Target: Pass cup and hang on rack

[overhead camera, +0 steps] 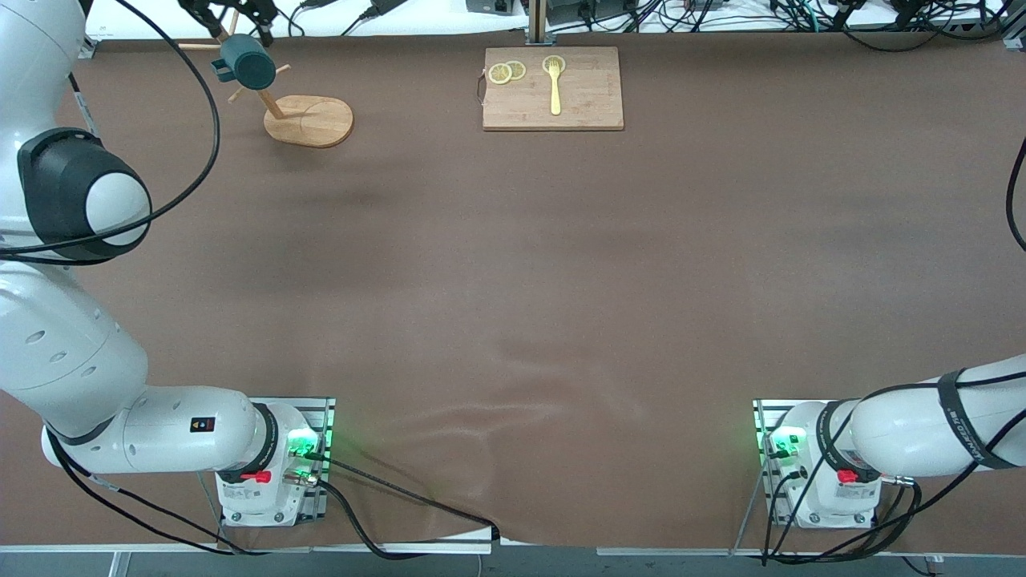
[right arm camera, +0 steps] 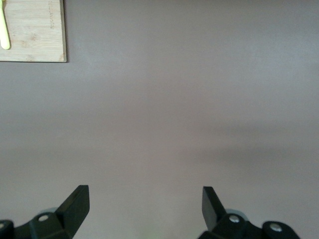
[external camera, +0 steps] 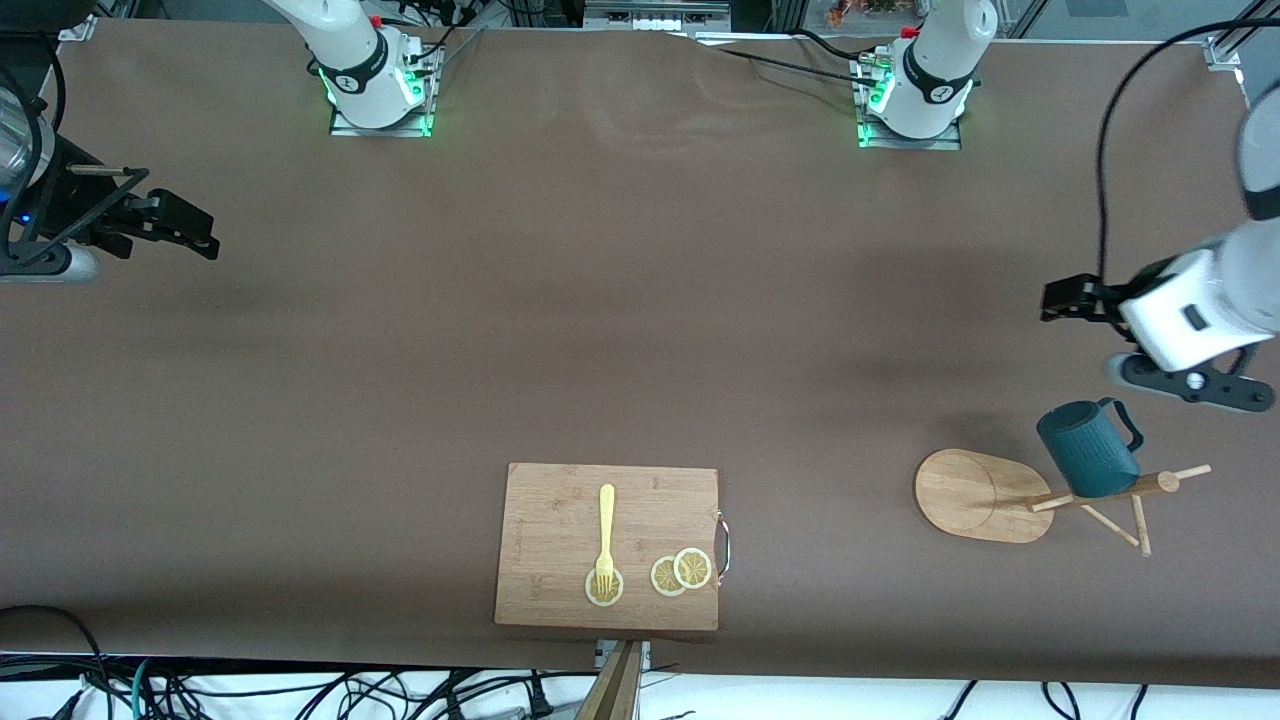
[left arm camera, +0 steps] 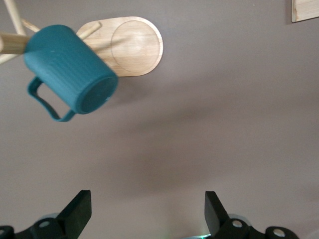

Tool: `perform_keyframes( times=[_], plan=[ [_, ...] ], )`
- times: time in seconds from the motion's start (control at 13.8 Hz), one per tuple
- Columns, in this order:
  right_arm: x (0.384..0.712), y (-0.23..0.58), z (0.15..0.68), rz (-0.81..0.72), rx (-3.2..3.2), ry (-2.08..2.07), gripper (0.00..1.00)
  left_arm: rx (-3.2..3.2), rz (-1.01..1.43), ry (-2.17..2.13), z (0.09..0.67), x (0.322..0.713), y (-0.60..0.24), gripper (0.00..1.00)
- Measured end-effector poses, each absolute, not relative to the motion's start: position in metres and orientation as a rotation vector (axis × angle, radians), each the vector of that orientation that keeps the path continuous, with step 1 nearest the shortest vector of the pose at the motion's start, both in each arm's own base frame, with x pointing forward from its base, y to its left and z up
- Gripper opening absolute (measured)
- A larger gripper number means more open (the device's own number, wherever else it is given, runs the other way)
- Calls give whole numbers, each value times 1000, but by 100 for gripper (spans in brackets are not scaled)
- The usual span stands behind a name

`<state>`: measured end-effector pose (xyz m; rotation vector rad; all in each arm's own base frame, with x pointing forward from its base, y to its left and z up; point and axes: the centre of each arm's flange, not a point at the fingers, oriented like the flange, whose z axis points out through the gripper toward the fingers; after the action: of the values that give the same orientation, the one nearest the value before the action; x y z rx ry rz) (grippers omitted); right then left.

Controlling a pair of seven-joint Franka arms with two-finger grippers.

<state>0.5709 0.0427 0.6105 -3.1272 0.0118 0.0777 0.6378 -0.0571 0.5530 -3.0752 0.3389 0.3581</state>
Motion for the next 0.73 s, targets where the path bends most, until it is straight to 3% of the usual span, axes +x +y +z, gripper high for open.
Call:
perform_keyframes(
  times=[0.29,0.73],
  plan=[
    [570,41,609,99,-3128,16,100,-3073,354,332,542,639,-62,100],
    [558,25,599,282,-3123,61,100,-3092,67,296,565,617,-58,100]
  ],
)
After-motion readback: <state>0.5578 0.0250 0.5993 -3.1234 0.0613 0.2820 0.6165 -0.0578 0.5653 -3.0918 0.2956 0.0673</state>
